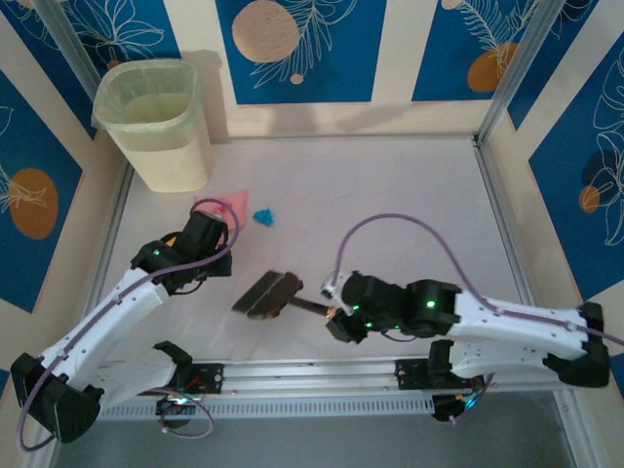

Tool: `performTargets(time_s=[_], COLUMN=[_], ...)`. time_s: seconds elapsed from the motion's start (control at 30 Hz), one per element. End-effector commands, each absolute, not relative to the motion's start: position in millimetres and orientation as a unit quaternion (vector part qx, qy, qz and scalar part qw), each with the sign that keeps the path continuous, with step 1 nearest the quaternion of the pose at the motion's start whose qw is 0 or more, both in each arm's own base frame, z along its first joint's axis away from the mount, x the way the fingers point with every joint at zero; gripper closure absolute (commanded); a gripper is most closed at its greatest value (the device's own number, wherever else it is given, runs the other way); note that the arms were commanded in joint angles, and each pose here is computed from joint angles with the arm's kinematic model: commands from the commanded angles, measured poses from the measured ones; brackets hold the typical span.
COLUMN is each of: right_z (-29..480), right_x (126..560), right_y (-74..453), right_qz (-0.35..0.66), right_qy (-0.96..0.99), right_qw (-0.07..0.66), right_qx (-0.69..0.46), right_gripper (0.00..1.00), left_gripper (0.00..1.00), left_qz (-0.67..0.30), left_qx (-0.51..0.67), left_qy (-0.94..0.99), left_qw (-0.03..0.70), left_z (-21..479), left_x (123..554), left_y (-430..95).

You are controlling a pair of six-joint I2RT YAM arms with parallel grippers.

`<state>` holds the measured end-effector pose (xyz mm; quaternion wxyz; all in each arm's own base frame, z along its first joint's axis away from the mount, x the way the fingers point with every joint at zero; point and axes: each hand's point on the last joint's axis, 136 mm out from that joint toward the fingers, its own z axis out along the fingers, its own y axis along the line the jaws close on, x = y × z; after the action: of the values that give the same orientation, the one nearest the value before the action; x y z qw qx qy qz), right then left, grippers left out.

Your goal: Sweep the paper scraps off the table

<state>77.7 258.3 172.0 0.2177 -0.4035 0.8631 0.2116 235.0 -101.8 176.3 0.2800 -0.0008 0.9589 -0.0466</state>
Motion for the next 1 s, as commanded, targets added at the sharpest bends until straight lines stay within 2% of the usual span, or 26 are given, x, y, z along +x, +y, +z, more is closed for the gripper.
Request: performTargets(time_s=[0.0,0.23,0.47,0.63,0.97], right_z=[182.7,163.9,140.9,127.2,126.4], right_x=[84.8,85.6,101.0,115.7,149.2], right_y=[286.0,298.4,281.3,254.3,191.8], right_qz=[0.176,0.095,-0.015,-0.067,-0.038], right_qy=[0.827,0.804,0.825,0.862,0.946], right_qw=[0.266,0.289,0.271,0.233,0.194], right_qx=[-0.462,-0.512,-0.496,-0.446,-0.257], right_gripper=[1.0,1.0,1.0,1.0,1.0], left_gripper=[1.0,1.0,1.0,1.0,1.0], left_qz=[-0.042,-0.051,-0.067,-0.083,-0.123], left_qx=[-0.002,-0.014,-0.013,-0.01,0.005], left_qy=[0.961,0.961,0.961,0.961,0.957], left_qw=[0.272,0.27,0.267,0.265,0.262], left_z=[179.9,174.2,169.0,168.4,170.1], left_x=[228.2,227.7,227.9,226.6,219.1], left_y=[-92.2,-89.3,-94.5,-99.2,-111.1])
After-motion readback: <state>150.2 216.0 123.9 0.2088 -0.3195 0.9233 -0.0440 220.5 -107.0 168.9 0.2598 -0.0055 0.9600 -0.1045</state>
